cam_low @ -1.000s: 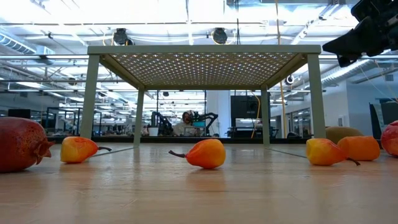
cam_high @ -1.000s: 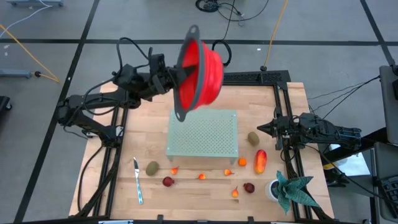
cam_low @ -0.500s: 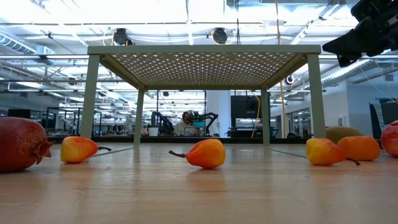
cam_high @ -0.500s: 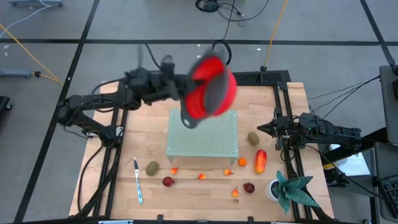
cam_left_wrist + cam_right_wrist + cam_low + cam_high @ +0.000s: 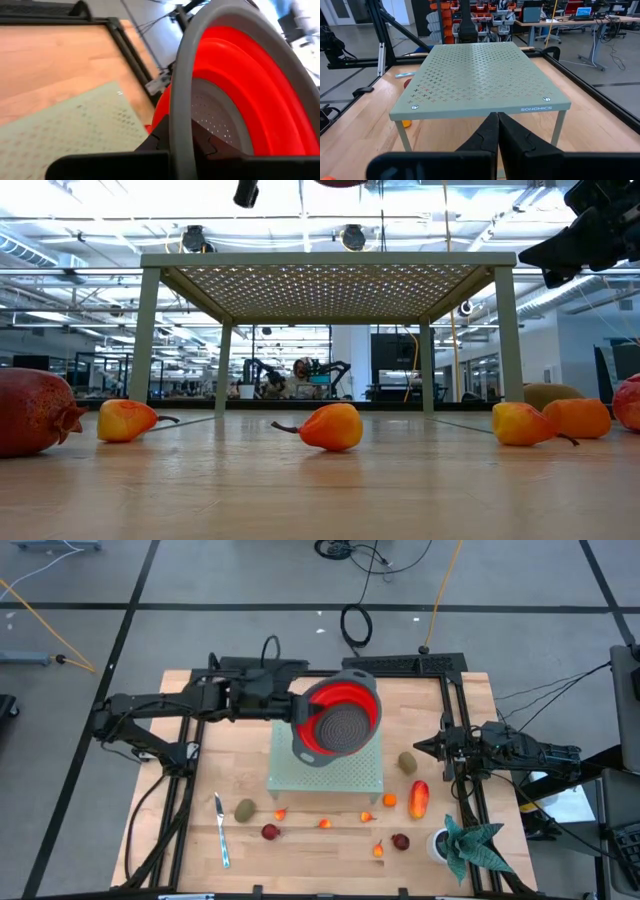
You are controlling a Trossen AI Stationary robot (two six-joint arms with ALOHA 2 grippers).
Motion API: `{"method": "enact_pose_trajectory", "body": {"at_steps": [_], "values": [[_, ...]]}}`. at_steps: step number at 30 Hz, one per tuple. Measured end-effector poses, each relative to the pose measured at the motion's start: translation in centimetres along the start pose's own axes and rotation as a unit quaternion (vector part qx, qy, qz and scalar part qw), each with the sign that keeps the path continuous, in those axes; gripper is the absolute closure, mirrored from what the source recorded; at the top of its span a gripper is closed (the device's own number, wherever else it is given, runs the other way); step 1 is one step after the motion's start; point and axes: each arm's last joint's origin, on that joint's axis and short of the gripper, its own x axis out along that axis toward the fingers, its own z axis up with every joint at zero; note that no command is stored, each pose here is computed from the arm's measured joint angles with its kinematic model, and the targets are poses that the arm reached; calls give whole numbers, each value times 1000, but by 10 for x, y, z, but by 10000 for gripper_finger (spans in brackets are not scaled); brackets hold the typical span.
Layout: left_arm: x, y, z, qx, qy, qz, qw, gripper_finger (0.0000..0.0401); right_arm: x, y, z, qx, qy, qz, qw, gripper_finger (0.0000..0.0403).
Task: Pick & Place Fruit
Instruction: Put the strainer on the shelf
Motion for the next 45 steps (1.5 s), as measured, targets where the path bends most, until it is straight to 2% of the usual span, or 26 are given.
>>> {"method": "enact_pose_trajectory", "body": {"at_steps": [10, 20, 23, 30, 39, 45], "values": [[-4, 13, -22, -24, 62, 102, 993, 391, 0, 0, 0, 0, 1, 0, 1000, 403], [-13, 16, -46, -14, 81, 182, 980, 391, 0, 0, 0, 0, 1, 0, 1000, 403], [-14, 15, -50, -1, 72, 187, 980, 391, 0, 0, 0, 0, 1, 0, 1000, 403], [-16, 13, -55, 78, 76, 193, 975, 391, 0, 0, 0, 0, 1, 0, 1000, 403], [-16, 14, -56, 190, 125, 172, 958, 391, 0, 0, -1, 0, 4, -1, 1000, 403], [-14, 20, -48, 215, 151, 161, 951, 391, 0, 0, -1, 0, 4, -1, 1000, 403]]}}
